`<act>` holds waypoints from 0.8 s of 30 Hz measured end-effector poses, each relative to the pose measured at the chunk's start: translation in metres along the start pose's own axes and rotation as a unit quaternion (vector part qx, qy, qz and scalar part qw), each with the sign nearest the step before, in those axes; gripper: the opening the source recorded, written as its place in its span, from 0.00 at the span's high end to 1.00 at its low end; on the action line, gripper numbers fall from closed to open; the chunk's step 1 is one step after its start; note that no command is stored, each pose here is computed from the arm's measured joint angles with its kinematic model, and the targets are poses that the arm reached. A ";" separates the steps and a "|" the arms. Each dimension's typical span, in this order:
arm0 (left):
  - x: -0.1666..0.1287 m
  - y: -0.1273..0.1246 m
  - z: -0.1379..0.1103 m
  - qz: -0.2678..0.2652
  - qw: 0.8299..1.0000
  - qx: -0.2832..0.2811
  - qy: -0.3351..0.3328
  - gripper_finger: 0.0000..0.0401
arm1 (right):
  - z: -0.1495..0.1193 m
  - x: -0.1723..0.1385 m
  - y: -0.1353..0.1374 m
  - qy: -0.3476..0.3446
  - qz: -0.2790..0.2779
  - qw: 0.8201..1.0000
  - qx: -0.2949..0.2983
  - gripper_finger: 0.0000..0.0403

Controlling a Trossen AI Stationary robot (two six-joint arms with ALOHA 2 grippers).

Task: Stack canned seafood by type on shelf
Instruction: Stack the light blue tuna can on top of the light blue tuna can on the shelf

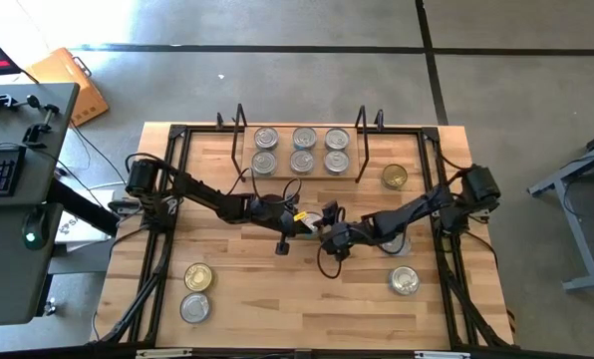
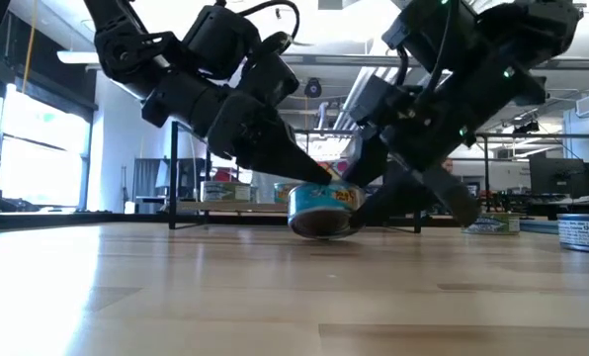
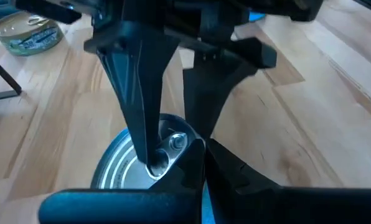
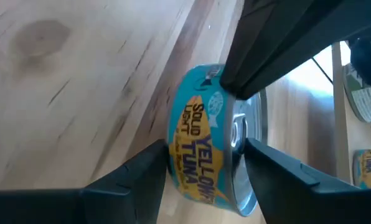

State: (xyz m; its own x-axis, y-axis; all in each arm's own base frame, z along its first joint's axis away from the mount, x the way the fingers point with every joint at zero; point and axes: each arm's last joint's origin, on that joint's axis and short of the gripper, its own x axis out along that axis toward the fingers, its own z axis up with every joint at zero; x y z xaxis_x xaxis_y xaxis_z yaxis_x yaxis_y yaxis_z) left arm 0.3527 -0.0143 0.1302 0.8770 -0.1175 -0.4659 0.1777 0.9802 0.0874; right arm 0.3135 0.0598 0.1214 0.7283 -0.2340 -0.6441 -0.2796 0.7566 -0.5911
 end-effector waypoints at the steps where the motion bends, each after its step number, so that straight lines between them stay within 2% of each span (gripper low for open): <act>1: 0.000 0.000 0.000 0.000 1.000 -0.002 -0.002 1.00 | 0.000 0.002 0.001 0.000 -0.003 1.000 0.007 0.49; 8: 0.000 0.001 0.002 0.004 1.000 -0.005 -0.011 1.00 | 0.000 0.004 0.003 0.009 -0.033 0.999 0.040 0.50; 17: -0.002 0.002 0.008 0.009 0.999 -0.005 -0.030 1.00 | 0.001 0.004 0.002 0.004 -0.034 0.996 0.077 0.68; 24: -0.012 -0.003 0.023 -0.001 0.999 0.006 -0.052 1.00 | 0.000 0.004 0.001 0.004 -0.040 0.994 0.103 0.69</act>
State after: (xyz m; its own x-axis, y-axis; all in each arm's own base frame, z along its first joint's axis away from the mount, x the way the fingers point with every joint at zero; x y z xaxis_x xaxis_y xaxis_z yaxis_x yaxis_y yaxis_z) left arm 0.3517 -0.0194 0.1562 0.9184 -0.1356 -0.3716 0.1842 0.9780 0.0982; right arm 0.3164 0.0600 0.1184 0.7377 -0.3027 -0.6034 -0.0862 0.8443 -0.5289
